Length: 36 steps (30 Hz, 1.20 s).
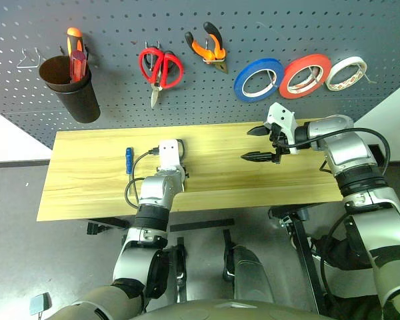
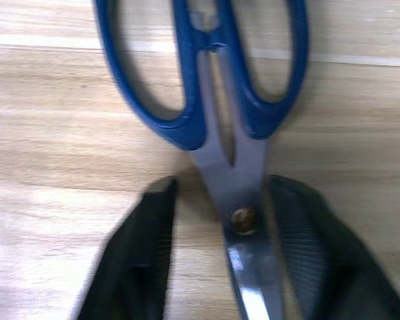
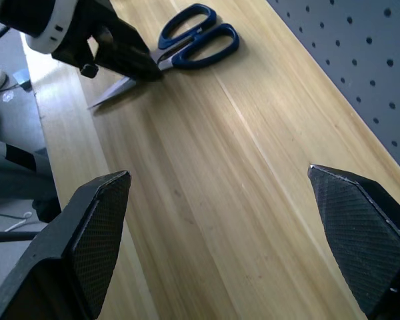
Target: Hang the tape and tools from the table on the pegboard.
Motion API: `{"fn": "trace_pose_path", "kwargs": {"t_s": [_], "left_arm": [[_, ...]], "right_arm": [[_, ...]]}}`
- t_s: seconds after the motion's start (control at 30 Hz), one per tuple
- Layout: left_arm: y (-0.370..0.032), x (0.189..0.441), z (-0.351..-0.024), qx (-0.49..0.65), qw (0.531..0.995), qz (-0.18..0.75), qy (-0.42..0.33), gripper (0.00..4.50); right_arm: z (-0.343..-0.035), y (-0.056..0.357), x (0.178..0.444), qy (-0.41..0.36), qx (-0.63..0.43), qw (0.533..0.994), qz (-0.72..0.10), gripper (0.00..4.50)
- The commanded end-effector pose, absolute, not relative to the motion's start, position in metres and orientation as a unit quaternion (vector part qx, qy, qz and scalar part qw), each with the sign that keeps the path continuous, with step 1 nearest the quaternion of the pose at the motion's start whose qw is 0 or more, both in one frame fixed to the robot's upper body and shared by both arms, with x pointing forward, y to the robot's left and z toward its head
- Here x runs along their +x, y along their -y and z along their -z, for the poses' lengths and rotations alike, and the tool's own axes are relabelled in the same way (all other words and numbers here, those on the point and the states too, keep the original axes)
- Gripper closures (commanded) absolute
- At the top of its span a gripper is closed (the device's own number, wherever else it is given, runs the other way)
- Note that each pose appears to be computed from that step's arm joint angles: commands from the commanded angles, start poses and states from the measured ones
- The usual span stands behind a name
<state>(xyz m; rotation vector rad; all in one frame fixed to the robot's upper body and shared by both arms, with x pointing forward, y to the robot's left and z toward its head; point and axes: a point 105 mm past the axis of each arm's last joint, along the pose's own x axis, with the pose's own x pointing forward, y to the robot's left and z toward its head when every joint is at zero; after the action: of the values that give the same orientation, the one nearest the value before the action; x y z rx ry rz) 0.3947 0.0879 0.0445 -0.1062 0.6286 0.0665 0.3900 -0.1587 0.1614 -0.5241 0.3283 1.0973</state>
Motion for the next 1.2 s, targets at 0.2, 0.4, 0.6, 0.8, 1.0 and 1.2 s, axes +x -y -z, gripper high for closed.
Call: {"fn": "trace_pose_path", "kwargs": {"t_s": [0.2, 0.4, 0.6, 0.8, 1.0, 1.2], "left_arm": [[-0.097, 0.391, -0.037, -0.055, 0.944, -0.047, -0.322, 3.77], [-0.095, 0.39, -0.053, -0.057, 0.954, 0.007, -0.295, 3.77], [-0.102, 0.38, -0.087, 0.018, 0.971, 0.122, -0.206, 3.77], [-0.119, 0.356, -0.124, 0.064, 0.972, 0.195, -0.112, 3.77], [-0.138, 0.322, -0.153, 0.153, 0.959, 0.235, -0.035, 3.77], [-0.133, 0.3, -0.179, 0.133, 0.95, 0.275, 0.055, 3.77]], "right_arm": [[-0.184, 0.162, 0.392, -0.121, -0.223, 0.818, -0.517, 0.0], [-0.195, 0.158, 0.387, -0.092, -0.202, 0.809, -0.545, 0.0], [-0.205, 0.156, 0.376, -0.088, -0.189, 0.792, -0.574, 0.0], [-0.228, 0.148, 0.36, -0.062, -0.158, 0.774, -0.61, 0.0], [-0.246, 0.145, 0.35, -0.027, -0.156, 0.763, -0.626, 0.0], [-0.26, 0.142, 0.343, 0.008, -0.147, 0.76, -0.633, 0.0]]}}
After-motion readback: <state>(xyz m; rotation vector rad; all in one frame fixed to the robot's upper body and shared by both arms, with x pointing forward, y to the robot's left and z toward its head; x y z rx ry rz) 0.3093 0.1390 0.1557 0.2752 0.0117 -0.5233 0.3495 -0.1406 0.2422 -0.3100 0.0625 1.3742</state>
